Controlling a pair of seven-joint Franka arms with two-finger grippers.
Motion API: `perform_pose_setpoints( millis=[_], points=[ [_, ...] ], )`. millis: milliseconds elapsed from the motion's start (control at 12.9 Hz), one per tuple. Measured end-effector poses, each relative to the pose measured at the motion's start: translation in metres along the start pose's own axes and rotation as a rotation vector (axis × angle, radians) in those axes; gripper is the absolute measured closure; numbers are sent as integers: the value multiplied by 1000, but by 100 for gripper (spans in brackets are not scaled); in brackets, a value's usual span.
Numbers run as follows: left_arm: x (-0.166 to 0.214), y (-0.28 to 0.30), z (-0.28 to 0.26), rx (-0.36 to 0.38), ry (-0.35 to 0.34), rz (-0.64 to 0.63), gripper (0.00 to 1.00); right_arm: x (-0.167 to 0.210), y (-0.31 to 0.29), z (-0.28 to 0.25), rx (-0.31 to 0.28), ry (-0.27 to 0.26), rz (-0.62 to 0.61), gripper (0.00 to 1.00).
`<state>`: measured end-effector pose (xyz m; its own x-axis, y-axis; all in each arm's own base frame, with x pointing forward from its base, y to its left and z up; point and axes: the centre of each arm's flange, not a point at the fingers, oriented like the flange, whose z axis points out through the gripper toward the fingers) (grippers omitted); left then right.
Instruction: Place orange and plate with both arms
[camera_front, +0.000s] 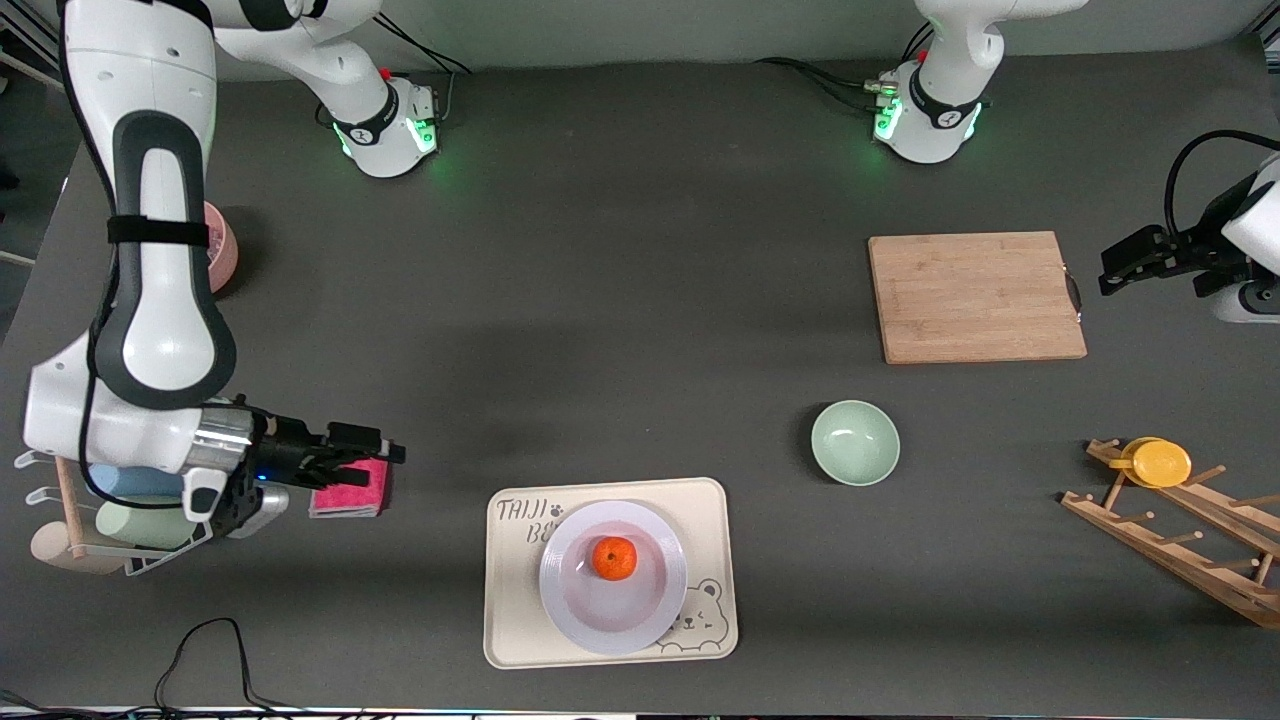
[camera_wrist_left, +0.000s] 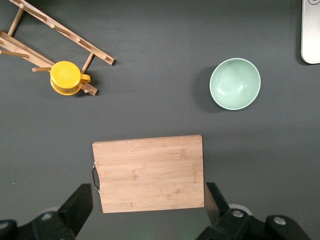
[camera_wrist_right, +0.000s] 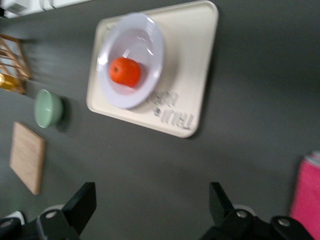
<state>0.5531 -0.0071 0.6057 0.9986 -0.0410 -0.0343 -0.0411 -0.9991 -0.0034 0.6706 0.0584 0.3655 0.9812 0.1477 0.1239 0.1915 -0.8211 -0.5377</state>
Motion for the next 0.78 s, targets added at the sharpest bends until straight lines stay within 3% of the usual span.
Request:
perform_pose_setpoints(
  millis=[233,388,543,776],
  points=[
    [1,2,2,0,2,4,0,-26,-20,-46,-215,-66,11,0],
    [3,6,8,0,6,11,0,-45,-29,-78,-325,-85,21,0],
    [4,8,11,1,3,16,0,-60,-28,-102,-397,-104,21,0],
    [4,9,12,1,2,23,0,-74,-21,-124,-451,-136,37,0]
  ],
)
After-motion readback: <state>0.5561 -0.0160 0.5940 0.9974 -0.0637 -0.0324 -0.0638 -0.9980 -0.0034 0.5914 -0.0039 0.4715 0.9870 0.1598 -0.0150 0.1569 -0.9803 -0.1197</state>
